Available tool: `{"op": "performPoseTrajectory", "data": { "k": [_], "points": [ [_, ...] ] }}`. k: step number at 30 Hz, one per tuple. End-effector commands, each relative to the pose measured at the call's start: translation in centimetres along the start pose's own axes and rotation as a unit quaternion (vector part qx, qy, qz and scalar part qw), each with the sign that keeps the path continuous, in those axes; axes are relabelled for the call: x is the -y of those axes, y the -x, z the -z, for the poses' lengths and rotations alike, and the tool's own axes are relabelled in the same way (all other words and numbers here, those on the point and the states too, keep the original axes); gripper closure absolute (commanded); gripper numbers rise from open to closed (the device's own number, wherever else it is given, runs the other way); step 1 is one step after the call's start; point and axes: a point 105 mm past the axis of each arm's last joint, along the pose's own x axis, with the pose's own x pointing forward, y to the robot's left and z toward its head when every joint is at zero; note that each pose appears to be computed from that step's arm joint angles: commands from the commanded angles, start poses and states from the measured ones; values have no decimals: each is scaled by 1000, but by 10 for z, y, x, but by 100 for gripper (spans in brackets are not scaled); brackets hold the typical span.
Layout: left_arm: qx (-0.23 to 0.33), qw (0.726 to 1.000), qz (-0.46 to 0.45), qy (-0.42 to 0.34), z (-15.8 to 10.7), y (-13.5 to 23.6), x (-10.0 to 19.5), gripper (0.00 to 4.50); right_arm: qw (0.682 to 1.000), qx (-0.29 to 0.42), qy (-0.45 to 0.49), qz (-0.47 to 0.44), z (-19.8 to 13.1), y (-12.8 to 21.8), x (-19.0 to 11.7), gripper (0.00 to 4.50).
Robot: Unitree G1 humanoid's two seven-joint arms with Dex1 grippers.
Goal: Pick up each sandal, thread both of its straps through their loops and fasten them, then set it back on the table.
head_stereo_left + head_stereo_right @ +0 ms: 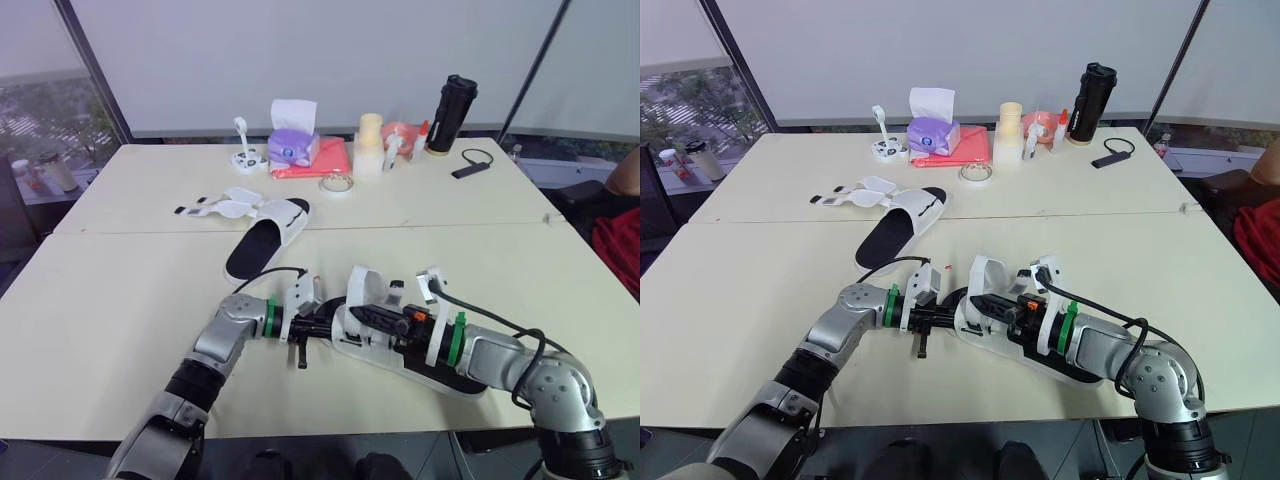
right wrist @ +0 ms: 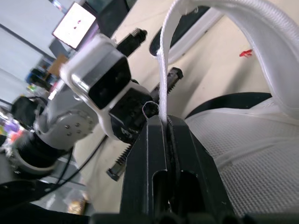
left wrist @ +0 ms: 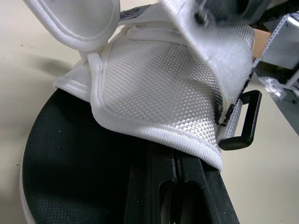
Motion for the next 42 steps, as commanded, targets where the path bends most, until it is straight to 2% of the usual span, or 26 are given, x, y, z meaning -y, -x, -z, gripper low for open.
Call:
{"op": "performPoseTrajectory", "data": {
  "k": [1,11,15,20,24,29,33,42],
  "points": [
    [-76,995,14,59,49,-7,14,450,998,-49,30,25,18,-1,5,445],
    [-77,995,13,59,50,-7,14,450,987,-86,97,94,24,5,29,445],
    [-77,995,13,58,50,-7,13,450,986,-96,113,77,24,9,24,445],
    [-77,995,14,56,49,-8,13,450,975,-131,138,112,33,14,36,445],
    [-78,995,15,56,50,-7,13,450,990,-79,78,82,22,8,25,445],
    [-78,995,16,56,50,-8,13,450,990,-96,55,87,32,11,25,445],
    [-78,995,16,56,51,-7,13,450,997,-52,23,48,20,8,11,445],
    [-76,995,14,57,50,-7,11,450,994,-61,69,63,17,7,11,445]
  ]
}}
